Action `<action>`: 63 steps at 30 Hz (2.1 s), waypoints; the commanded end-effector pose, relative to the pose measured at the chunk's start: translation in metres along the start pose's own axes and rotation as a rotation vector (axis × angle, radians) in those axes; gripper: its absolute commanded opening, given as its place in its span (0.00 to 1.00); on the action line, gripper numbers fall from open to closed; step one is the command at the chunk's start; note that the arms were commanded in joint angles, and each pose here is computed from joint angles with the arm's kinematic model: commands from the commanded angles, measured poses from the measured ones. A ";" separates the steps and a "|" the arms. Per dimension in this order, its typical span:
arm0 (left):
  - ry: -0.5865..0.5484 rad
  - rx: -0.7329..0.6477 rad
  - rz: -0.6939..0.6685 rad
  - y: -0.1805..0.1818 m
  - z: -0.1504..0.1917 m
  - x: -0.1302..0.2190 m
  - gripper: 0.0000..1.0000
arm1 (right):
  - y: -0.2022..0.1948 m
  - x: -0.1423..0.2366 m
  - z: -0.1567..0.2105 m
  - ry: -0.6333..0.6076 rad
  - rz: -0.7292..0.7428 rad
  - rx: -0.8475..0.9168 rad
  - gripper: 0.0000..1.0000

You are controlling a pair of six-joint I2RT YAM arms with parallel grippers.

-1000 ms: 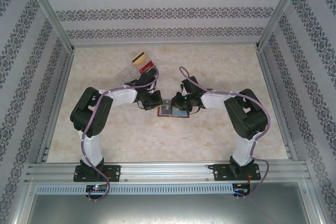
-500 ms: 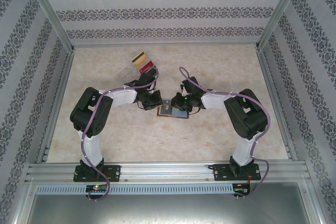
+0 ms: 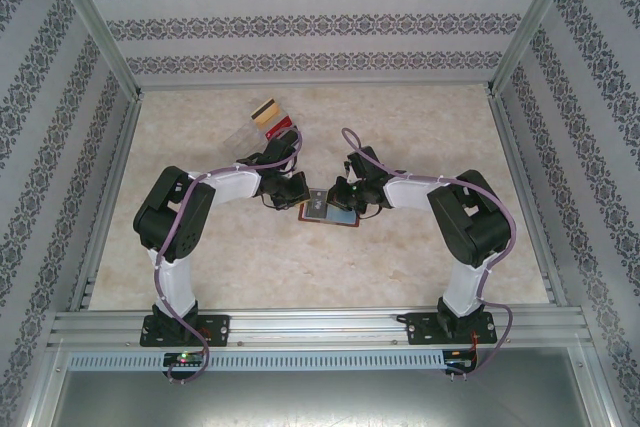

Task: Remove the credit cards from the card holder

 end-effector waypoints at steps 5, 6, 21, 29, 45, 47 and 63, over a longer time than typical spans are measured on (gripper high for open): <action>0.058 0.020 -0.051 0.017 0.014 -0.014 0.05 | 0.020 0.004 -0.002 -0.014 -0.128 0.044 0.14; 0.059 0.018 -0.050 0.017 0.014 -0.015 0.05 | 0.020 0.004 -0.003 -0.017 -0.130 0.041 0.14; 0.070 -0.003 -0.021 0.011 0.015 -0.010 0.09 | 0.019 0.002 -0.004 -0.026 -0.077 0.048 0.01; 0.042 -0.038 -0.048 0.004 0.011 0.002 0.28 | 0.007 0.020 -0.007 -0.065 -0.056 0.037 0.00; 0.049 -0.046 -0.044 0.005 0.011 -0.001 0.20 | 0.004 0.009 0.004 0.025 -0.067 0.007 0.12; 0.051 -0.043 -0.050 0.006 0.012 -0.001 0.20 | 0.002 0.005 0.007 0.046 -0.048 -0.006 0.13; 0.066 -0.024 -0.064 0.016 0.015 -0.009 0.15 | 0.007 -0.001 0.005 0.061 -0.080 0.013 0.15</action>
Point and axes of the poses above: each hand's point on the last joint's axis, 136 mm out from that joint toward the fingers, its own x axis back along the fingers, its own y axis along the line the jaws close on, z = x × y, the point moved 7 cm from there along x, back along the fingers, and after that the axes turned 1 degree about x, right-handed, at the moved point
